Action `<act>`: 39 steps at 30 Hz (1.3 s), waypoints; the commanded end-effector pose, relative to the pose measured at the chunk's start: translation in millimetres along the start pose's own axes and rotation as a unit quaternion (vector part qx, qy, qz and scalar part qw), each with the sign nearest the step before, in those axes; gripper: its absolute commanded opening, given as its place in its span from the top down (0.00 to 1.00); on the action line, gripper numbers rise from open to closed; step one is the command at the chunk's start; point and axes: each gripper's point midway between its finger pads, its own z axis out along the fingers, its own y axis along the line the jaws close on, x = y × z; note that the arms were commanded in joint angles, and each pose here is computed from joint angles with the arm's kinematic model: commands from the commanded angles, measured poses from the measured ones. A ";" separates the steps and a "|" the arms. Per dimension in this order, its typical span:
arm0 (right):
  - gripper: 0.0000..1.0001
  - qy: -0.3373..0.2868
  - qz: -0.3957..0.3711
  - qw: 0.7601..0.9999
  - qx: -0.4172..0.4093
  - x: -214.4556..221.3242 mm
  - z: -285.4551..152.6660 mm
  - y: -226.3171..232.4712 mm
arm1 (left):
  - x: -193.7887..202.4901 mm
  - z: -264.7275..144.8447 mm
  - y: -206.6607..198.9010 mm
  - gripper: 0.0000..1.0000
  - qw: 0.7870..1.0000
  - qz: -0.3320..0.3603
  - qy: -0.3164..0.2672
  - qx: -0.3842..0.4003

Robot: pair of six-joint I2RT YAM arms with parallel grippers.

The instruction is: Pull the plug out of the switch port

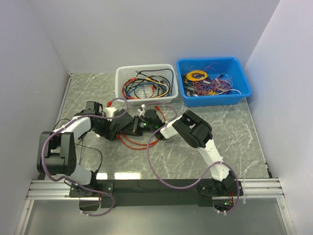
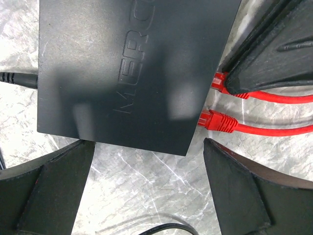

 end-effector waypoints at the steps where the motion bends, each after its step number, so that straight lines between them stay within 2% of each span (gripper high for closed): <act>1: 0.95 -0.017 0.007 1.000 0.015 -1.3 6.9 -18.5 | 1.0 3.1 -9.5 0.01 1.000 -0.002 -0.004 0.021; 3: 1.00 -0.019 0.007 1.000 0.017 -2.3 6.2 -18.9 | -0.3 2.1 -12.1 0.01 1.000 0.003 -0.006 0.028; 7: 1.00 -0.020 0.009 1.000 0.016 -3.5 1.5 -19.4 | -6.2 -7.3 -17.6 0.01 0.999 0.018 -0.014 0.041; 10: 1.00 -0.022 0.009 1.000 0.015 -5.3 -8.4 -19.1 | -20.2 -22.0 -27.8 0.01 0.996 0.039 -0.037 0.070; 14: 1.00 -0.028 -0.004 0.999 0.035 -7.1 -21.8 -26.5 | -41.0 -40.2 -25.1 0.01 0.994 0.044 -0.066 0.069; 22: 1.00 -0.028 -0.016 0.998 0.045 -8.0 -35.5 -30.8 | -31.9 -0.9 5.9 0.01 0.999 0.004 -0.017 0.027; 27: 1.00 -0.027 -0.012 0.999 0.042 -6.9 -34.9 -35.7 | -32.1 12.0 13.3 0.01 1.000 0.000 -0.012 0.023; 31: 0.77 -0.032 0.006 0.999 0.030 -7.8 -30.9 -33.4 | -27.1 18.8 5.9 0.01 0.999 -0.006 -0.001 0.050; 34: 0.70 -0.042 0.013 0.999 0.031 -10.1 -27.9 -36.0 | -23.3 21.1 0.5 0.01 0.998 -0.005 0.001 0.064; 39: 0.67 -0.050 0.020 0.998 0.031 -13.7 -19.6 -41.3 | -18.1 23.0 -4.7 0.01 0.997 -0.009 0.005 0.077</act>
